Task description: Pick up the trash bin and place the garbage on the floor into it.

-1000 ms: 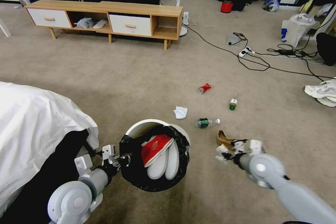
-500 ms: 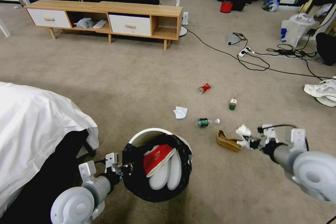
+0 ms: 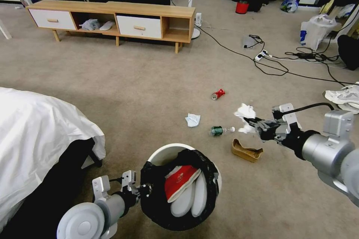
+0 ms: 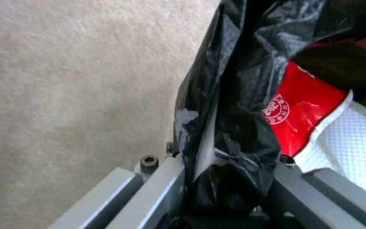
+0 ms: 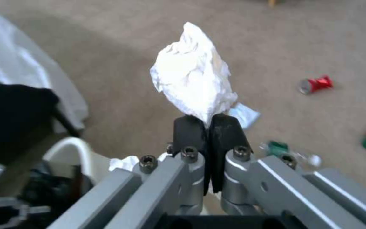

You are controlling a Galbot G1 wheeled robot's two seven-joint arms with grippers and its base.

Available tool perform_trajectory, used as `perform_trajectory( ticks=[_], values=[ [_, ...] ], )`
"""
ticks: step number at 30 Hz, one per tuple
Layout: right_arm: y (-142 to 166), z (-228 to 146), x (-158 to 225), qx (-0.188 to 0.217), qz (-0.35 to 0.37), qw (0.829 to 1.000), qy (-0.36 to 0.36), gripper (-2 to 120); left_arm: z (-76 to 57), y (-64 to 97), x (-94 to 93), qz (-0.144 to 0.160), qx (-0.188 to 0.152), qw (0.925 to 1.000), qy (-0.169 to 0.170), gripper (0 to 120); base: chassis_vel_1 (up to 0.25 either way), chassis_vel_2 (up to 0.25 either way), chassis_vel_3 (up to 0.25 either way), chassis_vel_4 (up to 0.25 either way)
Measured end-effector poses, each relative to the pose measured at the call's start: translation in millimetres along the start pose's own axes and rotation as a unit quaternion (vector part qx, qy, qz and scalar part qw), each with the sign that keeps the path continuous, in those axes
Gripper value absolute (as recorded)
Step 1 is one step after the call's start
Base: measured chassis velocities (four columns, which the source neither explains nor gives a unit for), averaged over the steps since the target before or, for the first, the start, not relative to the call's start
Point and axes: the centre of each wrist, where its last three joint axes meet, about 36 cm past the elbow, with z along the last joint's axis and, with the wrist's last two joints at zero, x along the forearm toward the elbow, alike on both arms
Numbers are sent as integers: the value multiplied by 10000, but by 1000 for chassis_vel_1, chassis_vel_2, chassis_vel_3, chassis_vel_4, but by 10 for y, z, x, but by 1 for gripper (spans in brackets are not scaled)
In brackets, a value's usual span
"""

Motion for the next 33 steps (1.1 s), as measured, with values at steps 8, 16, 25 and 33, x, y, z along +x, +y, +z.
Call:
perform_trajectory(
  ticks=[8, 16, 25, 33],
  values=[
    [-4, -47, 17, -77, -305, 9995, -99, 0, -25, -76, -15, 80, 71, 9997, 226, 0, 0, 0, 0, 0],
    [-14, -120, 22, -269, -1347, 9900, -312, 0, -92, -168, -32, 100, 261, 9987, 422, 0, 0, 0, 0, 0],
    [-27, 22, -15, -209, -1793, 9835, -100, 0, -194, -279, -160, 217, 210, 9981, 545, 0, 0, 0, 0, 0],
    [-19, 185, -57, -113, -2099, 9775, 182, 0, -284, -313, -304, 307, 133, 9975, 624, 0, 0, 0, 0, 0]
  ],
)
